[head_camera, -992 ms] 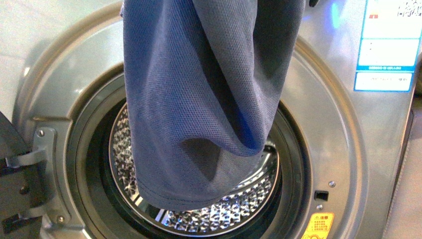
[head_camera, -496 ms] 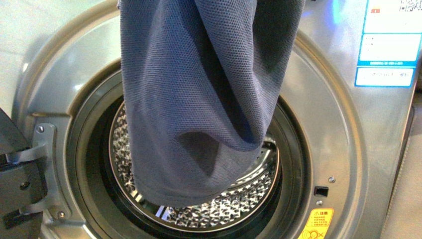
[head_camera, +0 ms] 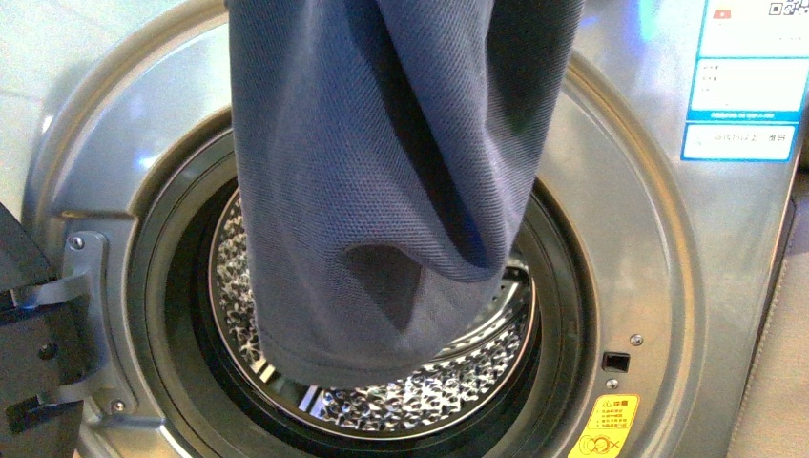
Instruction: Put clothes into washing machine
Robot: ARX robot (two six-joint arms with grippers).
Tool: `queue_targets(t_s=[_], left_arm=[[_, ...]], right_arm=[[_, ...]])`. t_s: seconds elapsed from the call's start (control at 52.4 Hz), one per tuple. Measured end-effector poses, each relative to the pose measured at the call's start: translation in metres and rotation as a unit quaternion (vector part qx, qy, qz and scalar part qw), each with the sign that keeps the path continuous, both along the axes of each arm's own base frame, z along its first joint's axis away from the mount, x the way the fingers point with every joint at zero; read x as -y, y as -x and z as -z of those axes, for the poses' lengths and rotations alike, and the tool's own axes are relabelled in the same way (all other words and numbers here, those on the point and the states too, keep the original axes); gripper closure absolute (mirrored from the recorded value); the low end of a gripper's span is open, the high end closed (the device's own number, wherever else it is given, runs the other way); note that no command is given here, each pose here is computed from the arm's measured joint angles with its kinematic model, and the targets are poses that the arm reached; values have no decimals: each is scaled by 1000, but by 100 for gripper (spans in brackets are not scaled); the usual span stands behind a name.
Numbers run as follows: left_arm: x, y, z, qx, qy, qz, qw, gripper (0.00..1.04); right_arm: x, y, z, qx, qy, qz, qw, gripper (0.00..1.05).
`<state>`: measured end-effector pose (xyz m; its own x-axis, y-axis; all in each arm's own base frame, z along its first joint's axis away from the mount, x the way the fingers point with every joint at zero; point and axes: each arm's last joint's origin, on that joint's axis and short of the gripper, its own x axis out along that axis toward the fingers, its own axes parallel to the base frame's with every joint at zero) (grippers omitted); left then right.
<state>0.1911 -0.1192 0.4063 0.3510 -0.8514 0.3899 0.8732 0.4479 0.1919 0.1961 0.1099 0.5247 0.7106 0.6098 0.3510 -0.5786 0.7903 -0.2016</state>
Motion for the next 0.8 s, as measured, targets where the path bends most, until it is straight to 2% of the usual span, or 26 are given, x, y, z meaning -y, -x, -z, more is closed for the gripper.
queue_targets(t_s=[0.114,0.362,0.61,0.801], left_arm=[[12,3,2,-3,-3,3,1000,7],[29,-8,0,-12,7,-42,999,7],[34,-12,-10,-7,68,-85,994,7],[46,-6,-16,-8,109,-59,992,7]], right_arm=[[0,0,0,0,0,0,1000,92],[0,0,0,1,2,1,1000,92],[0,0,0,2,2,3,1000,92],[0,0,0,2,2,3,1000,92]])
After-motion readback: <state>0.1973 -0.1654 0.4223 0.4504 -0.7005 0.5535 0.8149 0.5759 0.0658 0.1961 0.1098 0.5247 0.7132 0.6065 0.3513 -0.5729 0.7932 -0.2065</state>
